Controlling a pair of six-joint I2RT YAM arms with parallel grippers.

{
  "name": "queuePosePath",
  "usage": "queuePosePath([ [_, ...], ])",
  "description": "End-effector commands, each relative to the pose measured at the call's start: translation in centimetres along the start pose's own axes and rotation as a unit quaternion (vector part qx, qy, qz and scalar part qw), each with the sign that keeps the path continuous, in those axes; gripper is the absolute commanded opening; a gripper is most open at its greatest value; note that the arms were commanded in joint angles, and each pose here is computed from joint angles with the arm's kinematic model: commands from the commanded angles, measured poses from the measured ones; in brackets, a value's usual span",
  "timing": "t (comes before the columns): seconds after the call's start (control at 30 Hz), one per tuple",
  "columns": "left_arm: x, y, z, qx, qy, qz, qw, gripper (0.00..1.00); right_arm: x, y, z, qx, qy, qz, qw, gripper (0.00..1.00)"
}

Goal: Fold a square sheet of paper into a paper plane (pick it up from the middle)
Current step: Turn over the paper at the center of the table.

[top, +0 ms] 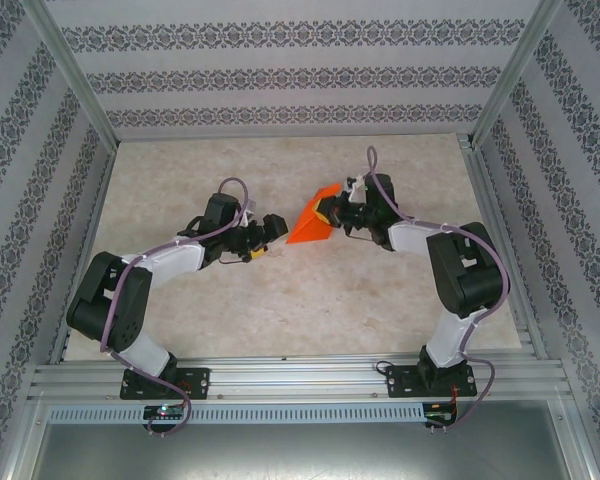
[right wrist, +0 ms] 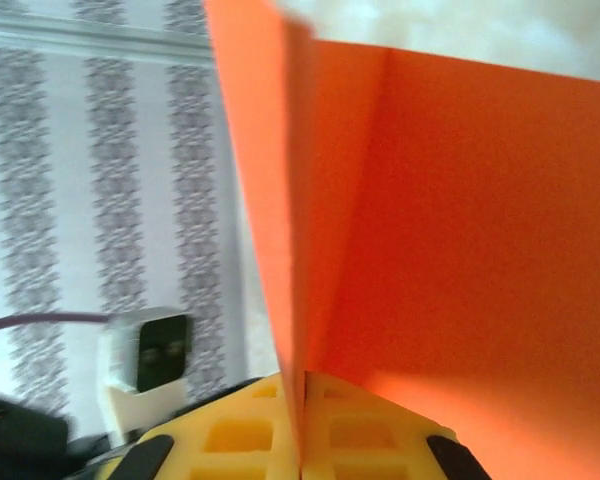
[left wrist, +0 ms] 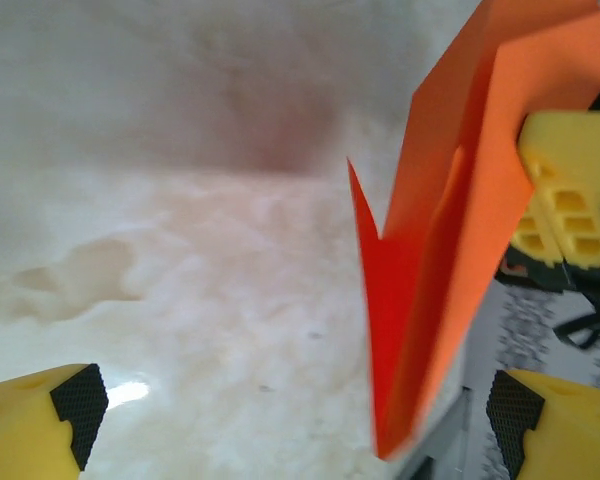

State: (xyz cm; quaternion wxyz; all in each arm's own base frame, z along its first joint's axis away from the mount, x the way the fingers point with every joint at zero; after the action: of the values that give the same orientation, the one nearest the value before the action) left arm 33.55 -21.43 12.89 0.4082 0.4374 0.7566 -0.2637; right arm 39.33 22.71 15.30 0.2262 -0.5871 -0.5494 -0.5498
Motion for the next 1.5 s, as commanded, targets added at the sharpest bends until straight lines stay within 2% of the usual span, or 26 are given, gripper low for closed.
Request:
queuePosePath([
  [0.0,-4.4,-0.5,-0.9,0.04,-0.12,-0.007,0.992,1.0,5.6,0.9,-0.5,0.025,0.106,-0.05,0.993,0.05],
  [0.13,-6.9,-0.5,-1.4,0.057,-0.187,-0.008,0.981,1.0,7.5,1.4,-0.3,0.03,0.153,-0.041,0.987,0.05],
  [0.27,-8.1,-0.3,-1.4,0.065,-0.219,-0.013,0.973,0.97,7.9,1.5,0.3,0.036,0.177,-0.027,0.983,0.06],
  [0.57,-8.5,-0.1,-1.3,0.069,-0.237,-0.018,0.969,0.56,6.2,0.7,0.9,0.051,0.154,-0.019,0.987,0.07],
  [0.93,-8.8,0.0,-1.3,0.07,-0.243,-0.018,0.967,0.24,5.1,0.4,1.1,0.06,0.141,-0.016,0.988,0.07],
  [1.1,-8.4,0.2,-0.9,0.068,-0.231,-0.015,0.97,0.12,4.8,0.1,1.0,0.069,0.125,-0.02,0.99,0.14],
  [1.2,-7.7,0.4,-0.8,0.061,-0.211,-0.01,0.976,0.1,4.2,0.1,0.4,0.068,0.096,-0.023,0.993,0.28],
  [1.3,-6.8,0.4,-0.7,0.051,-0.163,0.009,0.985,0.1,3.4,0.2,-0.9,0.057,0.047,-0.04,0.996,0.4],
  [1.4,-5.2,0.7,-1.2,0.02,-0.06,0.045,0.997,0.09,2.5,0.2,-2.2,0.049,-0.01,-0.053,0.997,0.49],
  [1.47,-3.4,1.0,-2.2,-0.012,0.048,0.074,0.996,0.09,1.9,0.1,-3.0,0.043,-0.048,-0.064,0.996,0.53],
])
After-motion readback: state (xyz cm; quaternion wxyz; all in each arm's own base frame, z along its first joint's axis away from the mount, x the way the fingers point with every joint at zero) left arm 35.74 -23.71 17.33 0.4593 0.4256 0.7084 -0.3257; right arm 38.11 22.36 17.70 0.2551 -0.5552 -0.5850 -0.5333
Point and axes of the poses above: each hand's point on the last joint's axis, 136 mm out from that joint toward the fingers, its own z axis out along the fingers, its own x axis along the line the jaws close on, y = z × x, the point moved 3 cm from there along -z, back along the fingers, and after that the axes turned 14 degrees about -z, right-handed, at the moved point
